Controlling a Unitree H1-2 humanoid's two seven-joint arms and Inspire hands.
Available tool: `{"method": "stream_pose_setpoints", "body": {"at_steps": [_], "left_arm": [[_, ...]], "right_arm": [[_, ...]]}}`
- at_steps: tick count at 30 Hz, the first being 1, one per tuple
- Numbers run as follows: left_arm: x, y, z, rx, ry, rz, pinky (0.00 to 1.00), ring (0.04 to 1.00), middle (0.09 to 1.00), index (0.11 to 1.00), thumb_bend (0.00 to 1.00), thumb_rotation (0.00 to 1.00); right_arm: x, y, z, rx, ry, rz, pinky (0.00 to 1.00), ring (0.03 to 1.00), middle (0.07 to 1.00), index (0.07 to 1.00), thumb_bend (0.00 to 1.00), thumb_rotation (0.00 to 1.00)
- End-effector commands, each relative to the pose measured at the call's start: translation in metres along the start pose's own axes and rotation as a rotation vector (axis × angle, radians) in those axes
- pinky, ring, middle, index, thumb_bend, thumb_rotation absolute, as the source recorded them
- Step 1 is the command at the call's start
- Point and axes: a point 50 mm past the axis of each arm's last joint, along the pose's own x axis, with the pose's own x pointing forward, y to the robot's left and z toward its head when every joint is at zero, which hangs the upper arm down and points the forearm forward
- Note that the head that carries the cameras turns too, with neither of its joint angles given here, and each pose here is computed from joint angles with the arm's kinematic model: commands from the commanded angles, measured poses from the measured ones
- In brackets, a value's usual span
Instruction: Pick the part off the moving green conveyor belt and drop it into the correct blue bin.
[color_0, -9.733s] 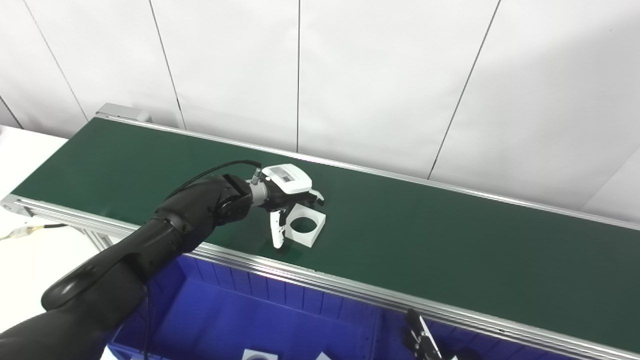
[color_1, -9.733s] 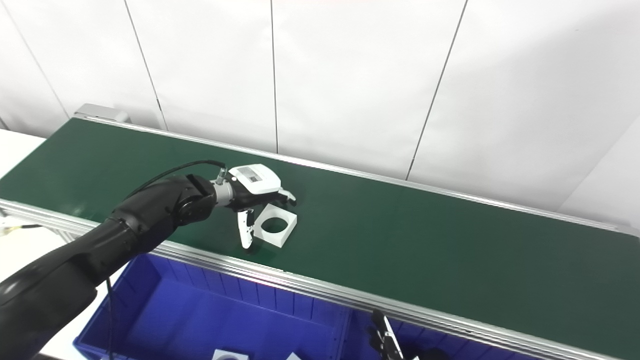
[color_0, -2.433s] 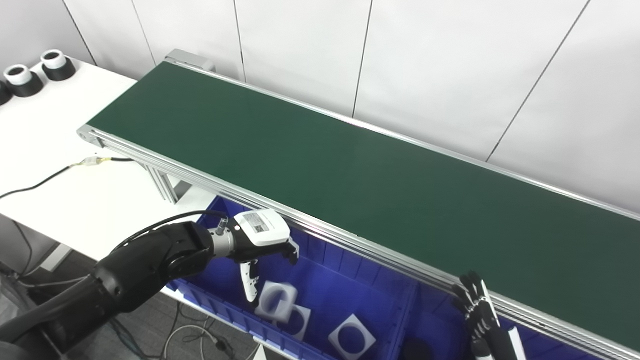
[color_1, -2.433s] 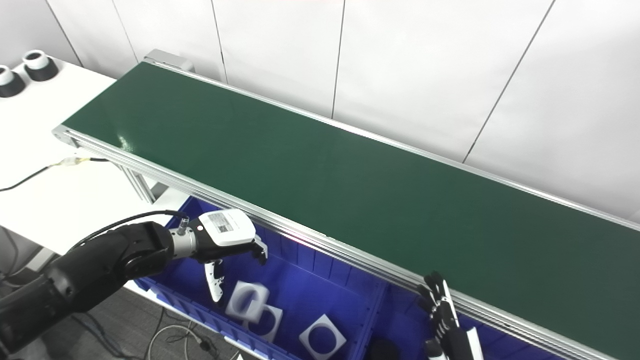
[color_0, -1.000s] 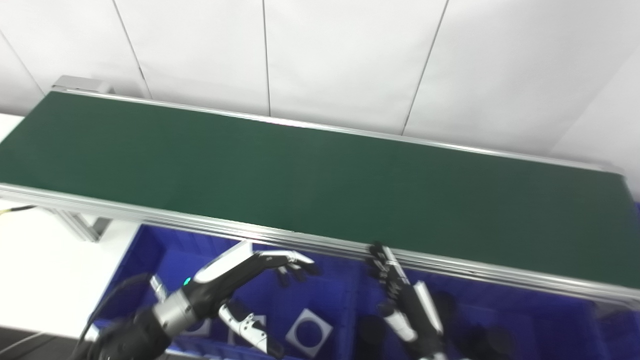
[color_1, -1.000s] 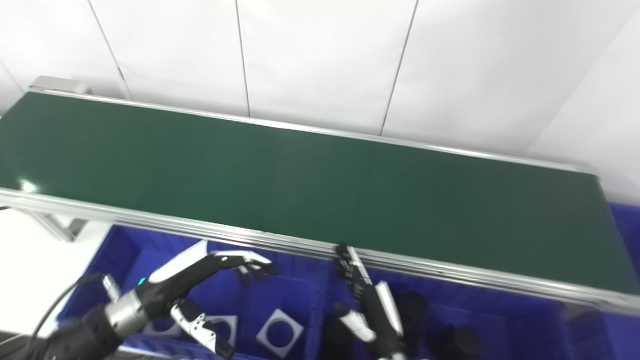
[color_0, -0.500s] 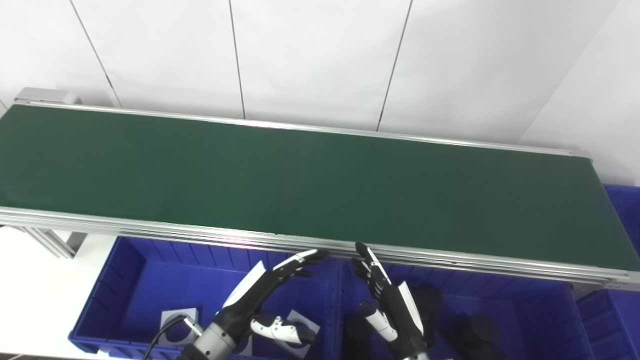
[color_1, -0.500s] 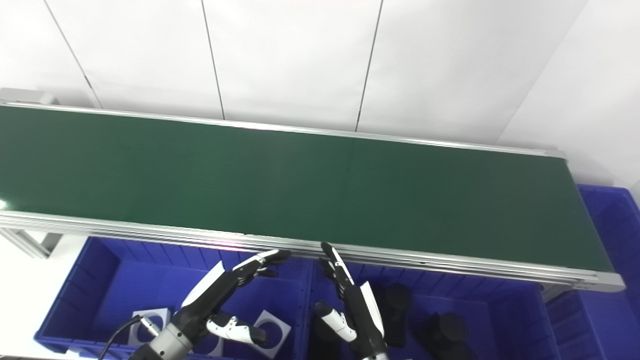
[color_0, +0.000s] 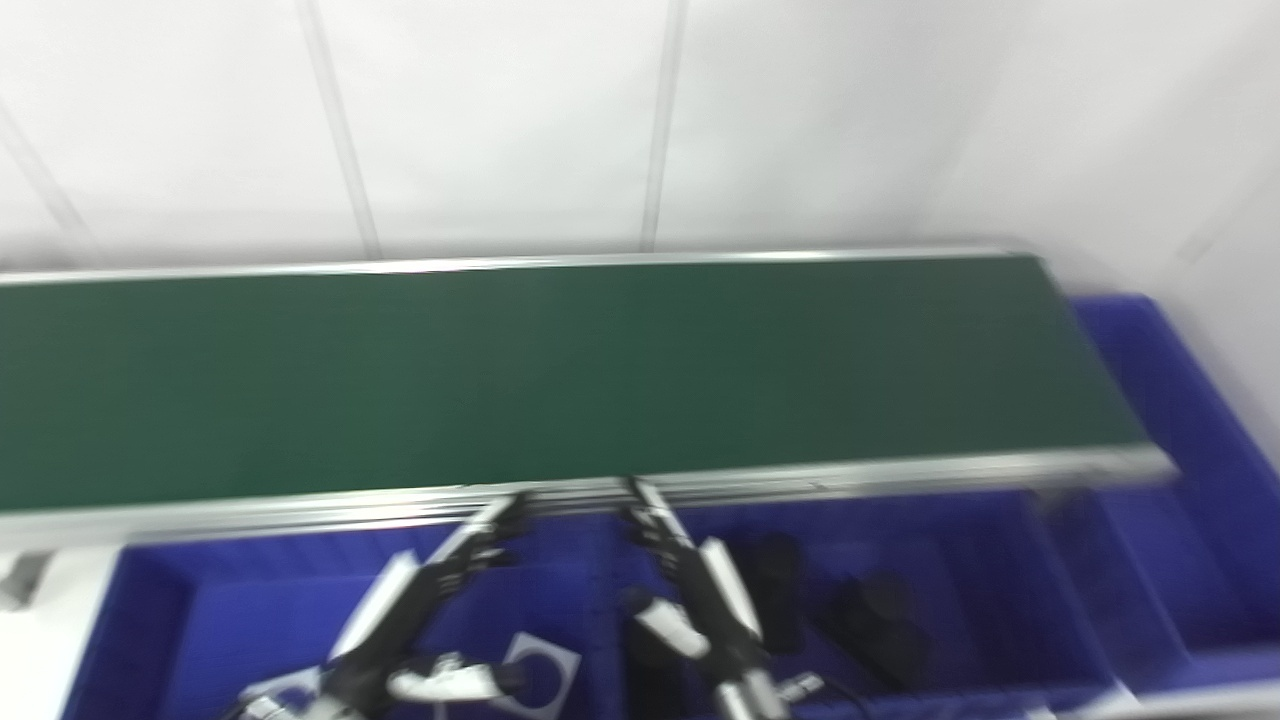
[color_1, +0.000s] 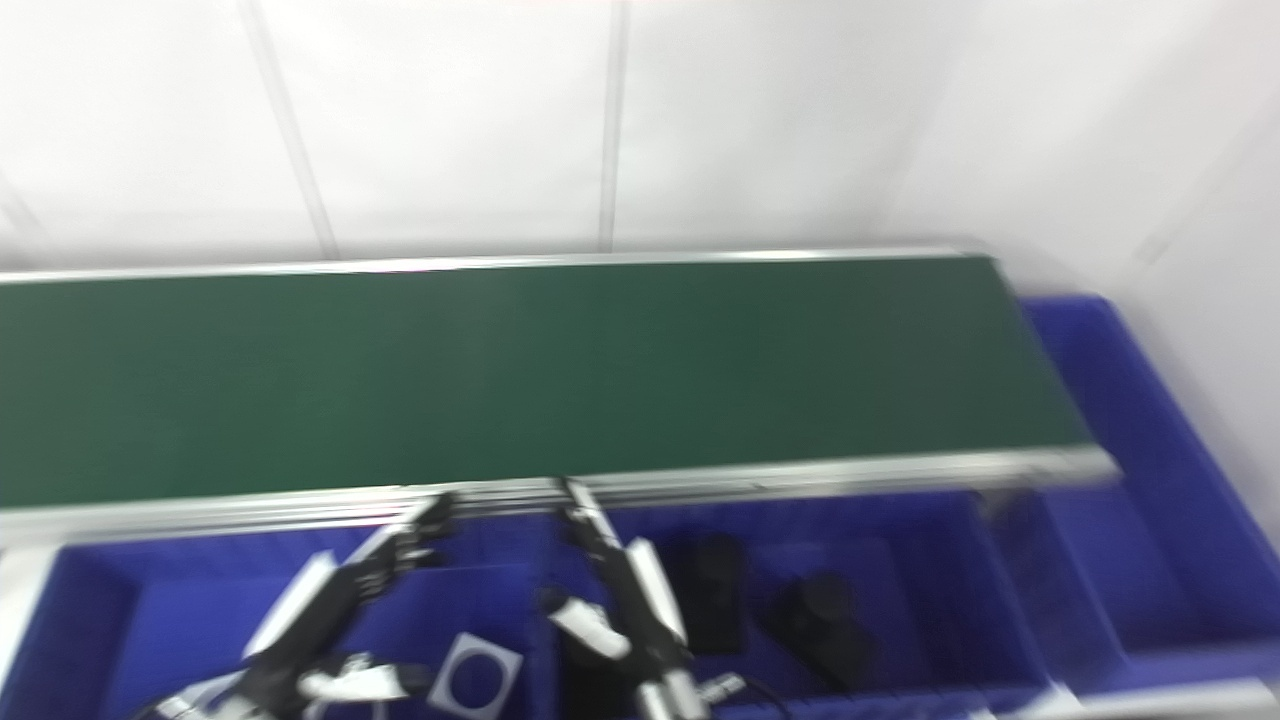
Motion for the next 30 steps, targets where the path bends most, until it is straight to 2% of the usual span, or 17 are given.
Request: {"method": "stream_pose_setpoints", "body": {"at_steps": [1,6,10,17,24,30], "left_arm": [[0.005,0.003,0.008,0.007,-0.06,-0.003,0.86,0.914,0.939,0.928,0.98,0.62],[0.003,-0.003,0.011,0.027,-0.07,-0.003,0.82,0.895,0.929,0.923,0.96,0.62],[0.009,-0.015,0.019,0.036,-0.073,-0.003,0.8,0.892,0.93,0.929,0.96,0.61],[0.024,-0.038,0.035,0.006,-0.056,0.057,0.8,0.897,0.93,0.928,0.97,0.62],[0.031,-0.051,0.037,-0.044,-0.044,0.13,0.86,0.929,0.95,0.93,0.95,0.69],[0.034,-0.055,0.04,-0.052,-0.041,0.141,0.87,0.936,0.954,0.935,0.94,0.69]], "right_arm": [[0.007,0.005,0.011,0.018,-0.075,-0.013,0.91,0.925,0.988,0.966,0.9,0.91],[0.0,-0.002,0.013,0.018,-0.081,-0.011,0.9,0.918,0.99,0.97,0.91,0.91],[-0.009,-0.015,0.017,0.011,-0.091,-0.018,0.89,0.907,0.986,0.97,0.92,0.92],[-0.021,-0.04,0.019,0.01,-0.101,-0.018,0.87,0.899,0.954,0.962,0.9,0.92],[-0.029,-0.054,0.023,0.003,-0.096,-0.015,0.86,0.886,0.939,0.954,0.89,0.93],[-0.031,-0.059,0.024,0.002,-0.102,-0.002,0.85,0.892,0.938,0.962,0.9,0.94]]}}
